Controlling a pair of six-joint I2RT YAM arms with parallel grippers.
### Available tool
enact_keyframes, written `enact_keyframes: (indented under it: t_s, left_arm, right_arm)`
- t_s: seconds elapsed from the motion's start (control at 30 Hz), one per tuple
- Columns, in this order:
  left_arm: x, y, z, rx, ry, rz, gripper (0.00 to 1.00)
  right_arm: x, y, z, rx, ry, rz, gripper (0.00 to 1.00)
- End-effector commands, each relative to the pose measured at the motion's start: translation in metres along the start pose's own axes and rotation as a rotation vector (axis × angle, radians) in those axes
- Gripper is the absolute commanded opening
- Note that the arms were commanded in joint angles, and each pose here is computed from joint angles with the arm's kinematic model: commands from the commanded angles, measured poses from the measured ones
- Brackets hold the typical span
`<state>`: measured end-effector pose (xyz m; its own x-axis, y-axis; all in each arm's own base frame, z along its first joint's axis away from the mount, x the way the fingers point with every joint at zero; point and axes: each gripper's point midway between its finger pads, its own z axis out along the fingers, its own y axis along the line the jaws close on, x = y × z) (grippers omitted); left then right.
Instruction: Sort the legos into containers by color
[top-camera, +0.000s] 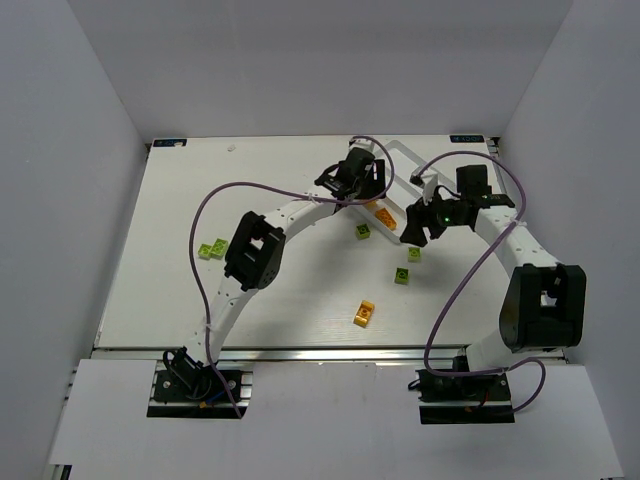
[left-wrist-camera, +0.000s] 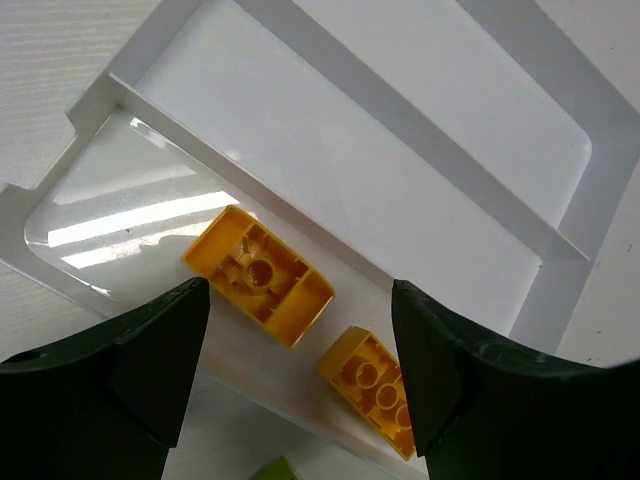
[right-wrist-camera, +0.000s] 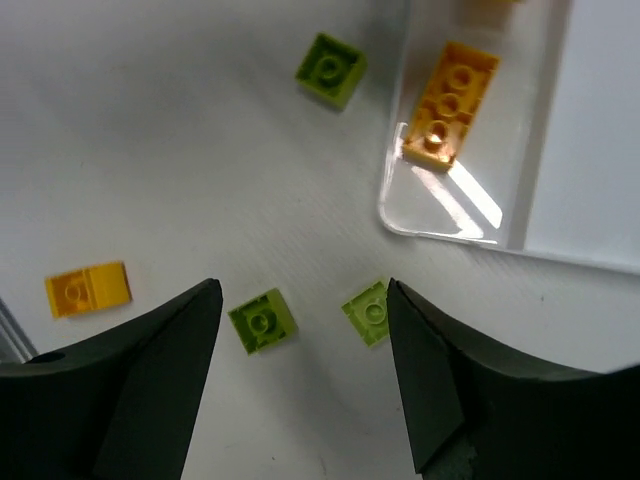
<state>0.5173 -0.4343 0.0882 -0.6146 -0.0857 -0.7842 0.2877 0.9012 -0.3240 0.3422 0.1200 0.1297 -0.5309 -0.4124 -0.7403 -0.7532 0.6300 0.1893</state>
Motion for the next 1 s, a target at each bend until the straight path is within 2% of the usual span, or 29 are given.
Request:
enact_keyframes:
  t_s: [0.0, 0.07, 0.1, 0.13, 0.2, 0.27, 0.33, 0.37, 0.4, 0.43, 0.47, 0.5, 0.53, 0.57, 0.6, 0.67, 0.7, 0.77, 0.8, 0.83, 0.9, 0.97]
  left_arm:
    - [-0.031, -0.012, -0.011, 0.037, -0.062, -0.020, 0.83]
    - [-0.044, -0.010, -0.016, 0.040, -0.084, -0.034, 0.83]
    - [-0.061, -0.016, -0.028, 0.052, -0.118, -0.041, 0.82]
    - [-0.070, -0.019, -0.035, 0.055, -0.137, -0.046, 0.80]
    - [-0.085, -0.007, -0.049, 0.030, -0.163, -0.062, 0.75]
    - [-0.115, -0.003, -0.083, 0.017, -0.217, -0.071, 0.62]
    - [-0.105, 0.022, -0.100, -0.057, -0.194, -0.068, 0.49]
    - [-0.127, 0.027, -0.132, -0.063, -0.240, -0.084, 0.47]
    - [-0.100, 0.053, -0.135, -0.121, -0.181, -0.082, 0.46]
    - [-0.093, 0.058, -0.148, -0.130, -0.174, -0.084, 0.48]
    - [-0.108, 0.062, -0.181, -0.113, -0.210, -0.098, 0.52]
    - [-0.072, 0.084, -0.183, -0.146, -0.137, -0.088, 0.59]
    - [-0.060, 0.088, -0.194, -0.144, -0.115, -0.090, 0.76]
    - [-0.061, 0.092, -0.221, -0.139, -0.121, -0.107, 0.83]
    - [-0.024, 0.107, -0.224, -0.170, -0.048, -0.120, 0.87]
    - [-0.008, 0.116, -0.254, -0.176, -0.030, -0.177, 0.92]
    - [0.022, 0.129, -0.260, -0.209, 0.022, -0.190, 0.93]
    - [0.041, 0.139, -0.276, -0.236, 0.032, -0.243, 0.94]
    - [0.038, 0.140, -0.292, -0.230, -0.003, -0.264, 0.94]
    - [0.060, 0.151, -0.298, -0.263, 0.027, -0.273, 0.94]
    - [0.058, 0.160, -0.318, -0.284, -0.030, -0.329, 0.96]
    - [0.071, 0.169, -0.327, -0.311, -0.029, -0.350, 0.97]
  right_arm:
    - [-0.001, 0.047, -0.010, -0.244, -0.063, -0.213, 0.73]
    - [0.005, 0.072, -0.015, -0.380, -0.116, -0.330, 0.78]
    - [0.020, 0.086, -0.018, -0.457, -0.121, -0.493, 0.85]
    - [0.032, 0.095, -0.017, -0.505, -0.135, -0.564, 0.87]
    - [0.049, 0.100, -0.011, -0.564, -0.145, -0.729, 0.88]
    - [0.069, 0.106, -0.001, -0.628, -0.090, -0.757, 0.88]
    - [0.078, 0.109, 0.008, -0.669, -0.055, -0.851, 0.87]
    - [0.083, 0.114, 0.013, -0.690, -0.038, -0.879, 0.86]
    - [0.084, 0.114, 0.017, -0.692, -0.031, -0.910, 0.86]
    - [0.082, 0.114, 0.024, -0.683, -0.022, -0.969, 0.86]
    - [0.083, 0.120, 0.028, -0.700, -0.017, -1.005, 0.86]
    - [0.084, 0.123, 0.032, -0.708, -0.013, -1.032, 0.86]
    - [0.084, 0.131, 0.039, -0.732, -0.003, -1.081, 0.87]
    - [0.084, 0.134, 0.042, -0.743, 0.003, -1.106, 0.86]
    - [0.086, 0.136, 0.044, -0.753, 0.012, -1.123, 0.86]
    - [0.090, 0.146, 0.052, -0.794, 0.038, -1.176, 0.86]
    - [0.093, 0.147, 0.054, -0.801, 0.054, -1.194, 0.86]
    - [0.099, 0.157, 0.059, -0.844, 0.074, -1.243, 0.86]
    - [0.103, 0.161, 0.060, -0.862, 0.092, -1.266, 0.86]
    - [0.106, 0.162, 0.062, -0.873, 0.103, -1.279, 0.86]
    - [0.115, 0.166, 0.065, -0.904, 0.139, -1.306, 0.85]
    - [0.119, 0.169, 0.068, -0.917, 0.152, -1.325, 0.83]
